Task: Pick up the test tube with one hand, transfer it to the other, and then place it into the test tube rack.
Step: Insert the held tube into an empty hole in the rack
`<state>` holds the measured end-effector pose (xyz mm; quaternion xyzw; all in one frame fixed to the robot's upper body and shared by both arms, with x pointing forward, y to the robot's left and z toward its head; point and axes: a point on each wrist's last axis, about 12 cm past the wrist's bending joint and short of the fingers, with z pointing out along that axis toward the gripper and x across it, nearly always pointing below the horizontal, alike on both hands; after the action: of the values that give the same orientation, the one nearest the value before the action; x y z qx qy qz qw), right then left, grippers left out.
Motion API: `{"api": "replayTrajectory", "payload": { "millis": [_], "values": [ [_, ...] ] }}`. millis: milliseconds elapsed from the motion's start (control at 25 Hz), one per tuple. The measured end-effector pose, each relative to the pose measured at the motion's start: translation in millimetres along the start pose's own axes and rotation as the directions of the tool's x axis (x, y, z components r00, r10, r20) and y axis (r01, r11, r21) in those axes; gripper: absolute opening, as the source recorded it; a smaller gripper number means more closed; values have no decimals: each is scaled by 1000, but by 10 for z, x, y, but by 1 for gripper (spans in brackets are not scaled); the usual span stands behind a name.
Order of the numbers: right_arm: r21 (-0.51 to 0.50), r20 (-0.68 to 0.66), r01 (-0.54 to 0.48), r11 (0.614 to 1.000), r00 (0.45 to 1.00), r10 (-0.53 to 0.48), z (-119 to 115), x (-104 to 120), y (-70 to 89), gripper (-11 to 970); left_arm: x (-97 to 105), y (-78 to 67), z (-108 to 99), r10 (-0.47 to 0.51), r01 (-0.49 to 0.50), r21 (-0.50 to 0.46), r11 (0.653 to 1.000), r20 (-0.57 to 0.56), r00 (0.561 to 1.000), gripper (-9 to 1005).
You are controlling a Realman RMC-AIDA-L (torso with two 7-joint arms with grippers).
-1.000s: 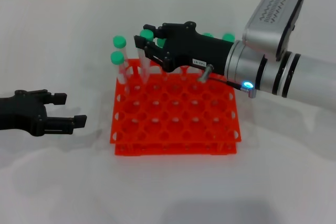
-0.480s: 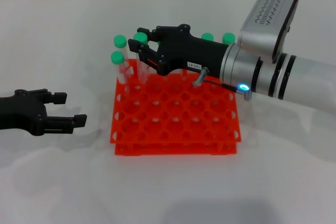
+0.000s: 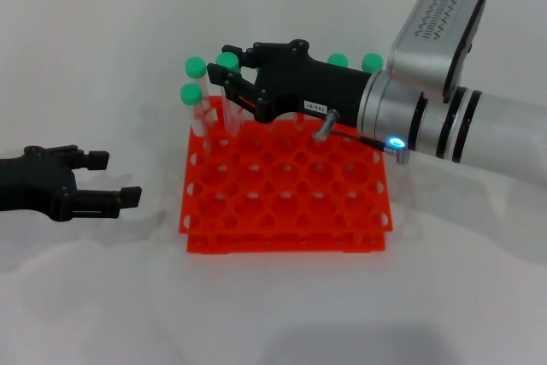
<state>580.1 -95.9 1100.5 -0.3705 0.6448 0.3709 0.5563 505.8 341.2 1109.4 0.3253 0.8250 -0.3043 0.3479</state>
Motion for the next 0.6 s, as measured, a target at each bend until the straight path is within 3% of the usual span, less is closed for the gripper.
{"api": "replayTrajectory", "payload": {
  "millis": [600],
  "values": [
    [-7,-5,-12,1000,1000,12,23,-17,5,271,2,-1,-1,-2,2,1,1000,-1,1000,891]
  ]
}}
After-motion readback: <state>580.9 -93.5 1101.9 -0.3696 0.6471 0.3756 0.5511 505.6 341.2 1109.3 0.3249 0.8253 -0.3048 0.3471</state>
